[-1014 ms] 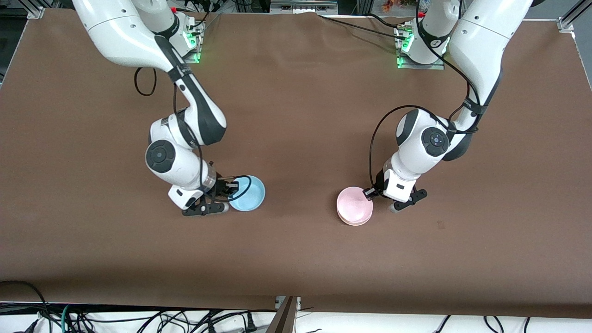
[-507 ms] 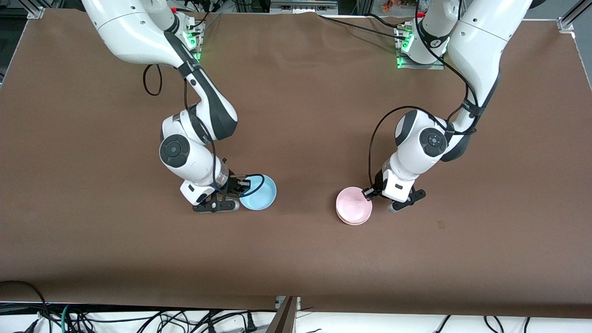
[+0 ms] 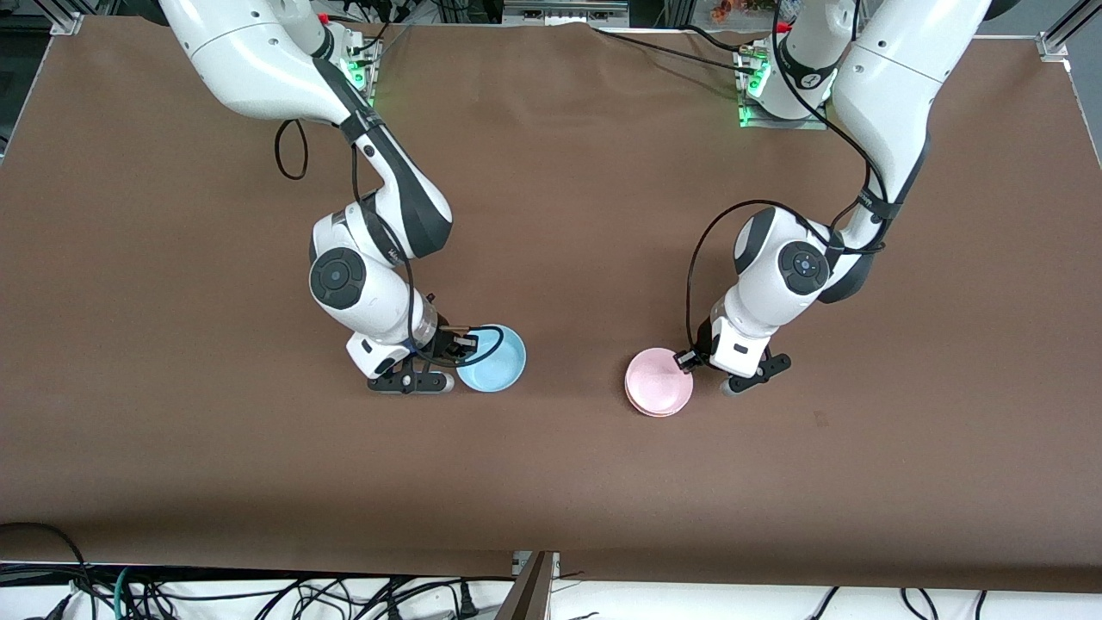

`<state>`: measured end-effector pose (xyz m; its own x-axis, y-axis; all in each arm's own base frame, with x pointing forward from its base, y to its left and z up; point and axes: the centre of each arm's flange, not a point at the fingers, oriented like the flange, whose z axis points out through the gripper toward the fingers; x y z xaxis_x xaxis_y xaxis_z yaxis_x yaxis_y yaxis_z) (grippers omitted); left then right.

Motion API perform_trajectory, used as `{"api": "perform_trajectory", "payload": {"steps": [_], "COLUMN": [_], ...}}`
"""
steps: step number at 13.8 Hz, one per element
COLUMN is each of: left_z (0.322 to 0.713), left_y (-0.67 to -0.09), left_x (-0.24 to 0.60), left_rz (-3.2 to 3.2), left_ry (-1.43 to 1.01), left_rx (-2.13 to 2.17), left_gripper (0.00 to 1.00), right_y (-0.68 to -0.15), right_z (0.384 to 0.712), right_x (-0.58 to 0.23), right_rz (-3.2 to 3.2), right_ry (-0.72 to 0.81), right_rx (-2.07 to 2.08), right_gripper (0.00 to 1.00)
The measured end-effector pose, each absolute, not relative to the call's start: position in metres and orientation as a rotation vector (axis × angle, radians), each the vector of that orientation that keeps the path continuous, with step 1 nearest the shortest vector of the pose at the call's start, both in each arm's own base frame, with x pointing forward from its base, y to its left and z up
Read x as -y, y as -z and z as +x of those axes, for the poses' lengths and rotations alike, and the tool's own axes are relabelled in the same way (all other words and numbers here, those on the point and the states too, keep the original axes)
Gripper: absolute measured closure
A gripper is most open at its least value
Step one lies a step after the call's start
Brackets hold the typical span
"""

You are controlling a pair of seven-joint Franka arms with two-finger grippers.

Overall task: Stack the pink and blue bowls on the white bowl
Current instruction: 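Release the pink bowl with the left gripper while the right gripper carries blue, then lower the blue bowl into the pink bowl with the right gripper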

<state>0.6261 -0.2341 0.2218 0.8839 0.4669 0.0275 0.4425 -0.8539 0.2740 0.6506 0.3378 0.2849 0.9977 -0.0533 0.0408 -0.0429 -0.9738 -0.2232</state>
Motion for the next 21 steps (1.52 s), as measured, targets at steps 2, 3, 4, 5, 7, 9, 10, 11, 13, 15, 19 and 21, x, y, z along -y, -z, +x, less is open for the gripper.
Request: {"api": "perform_trajectory", "payload": {"steps": [2, 3, 4, 5, 7, 9, 10, 11, 13, 15, 19, 21], "left_z": [0.628, 0.63, 0.632, 0.634, 0.638, 0.645, 0.65, 0.656, 0.672, 0.69, 0.713, 0.719], "left_y": [-0.224, -0.227, -0.23, -0.233, -0.24, -0.256, -0.27, -0.286, -0.325, -0.368, -0.417, -0.428], "left_x": [0.234, 0.234, 0.234, 0.234, 0.233, 0.229, 0.226, 0.223, 0.215, 0.194, 0.128, 0.091], "left_rz": [2.786, 2.78, 2.775, 2.769, 2.76, 2.747, 2.751, 2.763, 2.788, 2.794, 2.814, 2.84], "left_ry": [-0.149, -0.156, -0.162, -0.17, -0.187, -0.22, -0.22, -0.203, -0.161, -0.142, -0.147, -0.15], "left_rx": [-0.689, -0.696, -0.704, -0.71, -0.715, -0.721, -0.726, -0.731, -0.75, -0.787, -0.788, -0.74], "left_gripper": [0.85, 0.77, 0.72, 0.72, 0.78, 0.95, 0.95, 0.99, 0.99, 0.99, 0.99, 0.99], "right_y": [-0.288, -0.287, -0.286, -0.286, -0.29, -0.294, -0.295, -0.297, -0.303, -0.304, -0.295, -0.288], "right_z": [0.65, 0.649, 0.648, 0.647, 0.645, 0.643, 0.641, 0.64, 0.637, 0.632, 0.623, 0.618], "right_x": [-0.345, -0.349, -0.353, -0.358, -0.375, -0.397, -0.408, -0.419, -0.442, -0.468, -0.513, -0.531], "right_rz": [-2.908, -2.907, -2.905, -2.901, -2.885, -2.865, -2.853, -2.837, -2.805, -2.779, -2.692, -2.646], "right_ry": [0.073, 0.071, 0.068, 0.069, 0.076, 0.083, 0.083, 0.083, 0.093, 0.101, 0.155, 0.184], "right_rx": [-0.09, -0.091, -0.1, -0.117, -0.16, -0.203, -0.226, -0.253, -0.29, -0.307, -0.362, -0.386], "right_gripper": [0.97, 0.97, 0.97, 0.97, 0.97, 0.97, 0.97, 0.97, 0.97, 0.97, 0.97, 0.97]}}
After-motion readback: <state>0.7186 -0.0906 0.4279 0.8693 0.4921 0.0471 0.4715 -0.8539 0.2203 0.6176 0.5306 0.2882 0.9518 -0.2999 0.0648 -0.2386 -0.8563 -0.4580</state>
